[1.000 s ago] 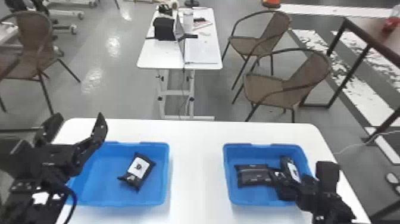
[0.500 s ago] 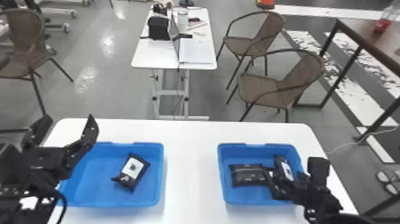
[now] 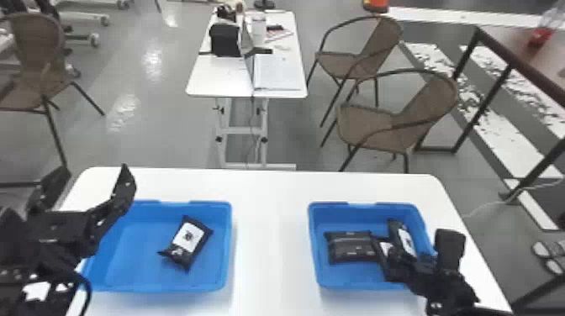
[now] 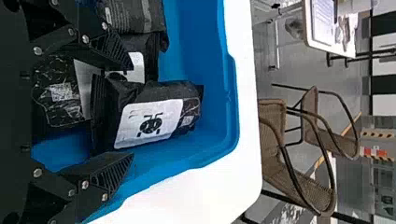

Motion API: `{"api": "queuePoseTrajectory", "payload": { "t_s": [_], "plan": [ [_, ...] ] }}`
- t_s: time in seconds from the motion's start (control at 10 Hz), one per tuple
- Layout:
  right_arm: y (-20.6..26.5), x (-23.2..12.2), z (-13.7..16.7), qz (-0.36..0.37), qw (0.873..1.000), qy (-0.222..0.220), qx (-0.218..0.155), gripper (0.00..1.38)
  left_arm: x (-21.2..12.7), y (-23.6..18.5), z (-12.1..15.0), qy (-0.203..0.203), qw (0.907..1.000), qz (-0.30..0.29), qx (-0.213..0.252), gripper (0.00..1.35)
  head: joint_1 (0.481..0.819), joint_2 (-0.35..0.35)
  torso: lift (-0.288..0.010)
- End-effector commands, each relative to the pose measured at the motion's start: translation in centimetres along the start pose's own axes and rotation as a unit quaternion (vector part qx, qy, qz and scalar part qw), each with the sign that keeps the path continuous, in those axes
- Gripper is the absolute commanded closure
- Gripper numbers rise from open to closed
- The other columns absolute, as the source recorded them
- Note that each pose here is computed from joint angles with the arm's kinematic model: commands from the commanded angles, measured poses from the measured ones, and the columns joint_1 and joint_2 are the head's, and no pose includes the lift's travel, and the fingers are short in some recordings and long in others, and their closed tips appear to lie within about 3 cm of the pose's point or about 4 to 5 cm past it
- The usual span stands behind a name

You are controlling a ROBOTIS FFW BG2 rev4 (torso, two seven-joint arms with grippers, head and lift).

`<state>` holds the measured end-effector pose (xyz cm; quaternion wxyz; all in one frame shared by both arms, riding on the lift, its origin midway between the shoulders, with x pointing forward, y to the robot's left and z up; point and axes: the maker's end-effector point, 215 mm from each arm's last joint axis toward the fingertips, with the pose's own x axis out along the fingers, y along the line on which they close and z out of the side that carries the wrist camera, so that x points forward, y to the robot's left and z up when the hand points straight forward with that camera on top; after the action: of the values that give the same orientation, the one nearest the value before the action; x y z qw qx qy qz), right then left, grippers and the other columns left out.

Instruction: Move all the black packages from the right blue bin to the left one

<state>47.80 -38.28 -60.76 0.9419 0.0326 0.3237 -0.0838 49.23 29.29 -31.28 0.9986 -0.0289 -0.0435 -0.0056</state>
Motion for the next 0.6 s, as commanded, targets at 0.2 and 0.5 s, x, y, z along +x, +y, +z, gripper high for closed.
{"api": "queuePoseTrajectory", "payload": {
  "t_s": [0.2,0.5],
  "plan": [
    [0.1,0.1,-0.1,-0.003,1.000,0.003,0.024,1.04,-0.6,0.6,-1.5,0.011,0.9997,0.007,-0.020,0.14,0.695,-0.102,0.000],
    [0.4,-0.2,-0.1,0.000,1.000,0.001,0.023,1.05,-0.6,0.5,-1.7,0.012,0.9997,0.006,-0.020,0.14,0.695,-0.094,0.000]
  ]
}}
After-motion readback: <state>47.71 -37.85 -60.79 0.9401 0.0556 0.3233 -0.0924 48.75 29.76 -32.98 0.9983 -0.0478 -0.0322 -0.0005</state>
